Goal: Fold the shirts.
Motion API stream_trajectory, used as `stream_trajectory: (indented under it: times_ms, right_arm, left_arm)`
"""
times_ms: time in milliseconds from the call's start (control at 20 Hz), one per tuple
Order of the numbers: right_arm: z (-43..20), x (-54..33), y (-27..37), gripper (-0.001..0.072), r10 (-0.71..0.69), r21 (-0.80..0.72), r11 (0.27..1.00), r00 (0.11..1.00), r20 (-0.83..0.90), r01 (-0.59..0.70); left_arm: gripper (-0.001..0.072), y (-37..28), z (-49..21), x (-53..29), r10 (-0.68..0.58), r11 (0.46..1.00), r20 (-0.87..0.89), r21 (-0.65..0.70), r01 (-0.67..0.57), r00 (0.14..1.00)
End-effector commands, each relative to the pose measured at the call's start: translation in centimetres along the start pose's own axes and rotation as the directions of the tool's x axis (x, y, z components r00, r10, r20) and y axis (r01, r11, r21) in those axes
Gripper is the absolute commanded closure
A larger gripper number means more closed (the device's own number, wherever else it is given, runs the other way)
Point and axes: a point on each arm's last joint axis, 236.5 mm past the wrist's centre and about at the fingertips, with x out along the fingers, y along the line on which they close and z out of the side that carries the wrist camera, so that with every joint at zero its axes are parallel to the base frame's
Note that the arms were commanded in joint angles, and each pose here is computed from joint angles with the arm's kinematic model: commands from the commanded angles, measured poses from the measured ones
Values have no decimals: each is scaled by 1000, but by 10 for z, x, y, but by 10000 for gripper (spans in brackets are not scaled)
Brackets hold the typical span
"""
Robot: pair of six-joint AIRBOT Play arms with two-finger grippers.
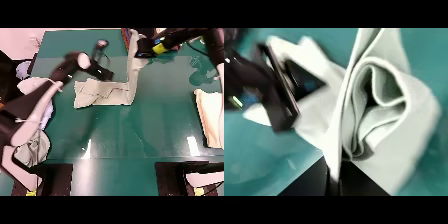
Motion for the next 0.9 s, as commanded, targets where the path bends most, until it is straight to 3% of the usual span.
stream_trajectory:
  times_ms: [0, 200, 250, 300, 350, 500, 600, 750, 850]
  right_arm:
    - [2, 52, 56, 696, 150, 2, 989, 989, 17, -150]
    - [-19, 147, 107, 690, 220, -78, 973, 975, 16, -218]
    - [-23, 169, 123, 592, 254, -113, 962, 967, 34, -248]
    - [-26, 186, 141, 404, 308, -141, 944, 950, 58, -297]
    - [-24, 195, 154, 318, 347, -140, 932, 934, 80, -334]
    - [-20, 176, 143, 324, 337, -110, 937, 941, 40, -331]
    - [-22, 150, 102, 335, 256, -97, 963, 967, 11, -253]
    - [-38, 105, 9, 336, 11, -44, 999, 999, -51, -13]
    - [-59, 74, -65, 333, -188, 42, 980, 976, -115, 193]
  left_arm:
    - [683, 104, 26, -103, 272, 962, 87, -20, -271, 958]
    - [682, 155, 45, -218, 398, 917, 232, -130, -377, 887]
    - [682, 159, 47, -236, 413, 910, 258, -146, -387, 873]
    - [683, 160, 48, -251, 429, 903, 277, -149, -403, 860]
    - [682, 160, 49, -262, 439, 898, 292, -145, -415, 850]
    - [682, 157, 43, -271, 443, 896, 280, -127, -425, 851]
    - [682, 156, 34, -269, 441, 897, 243, -128, -422, 864]
    - [682, 152, 29, -265, 425, 905, 223, -131, -405, 877]
    - [682, 147, 29, -260, 398, 916, 220, -136, -376, 890]
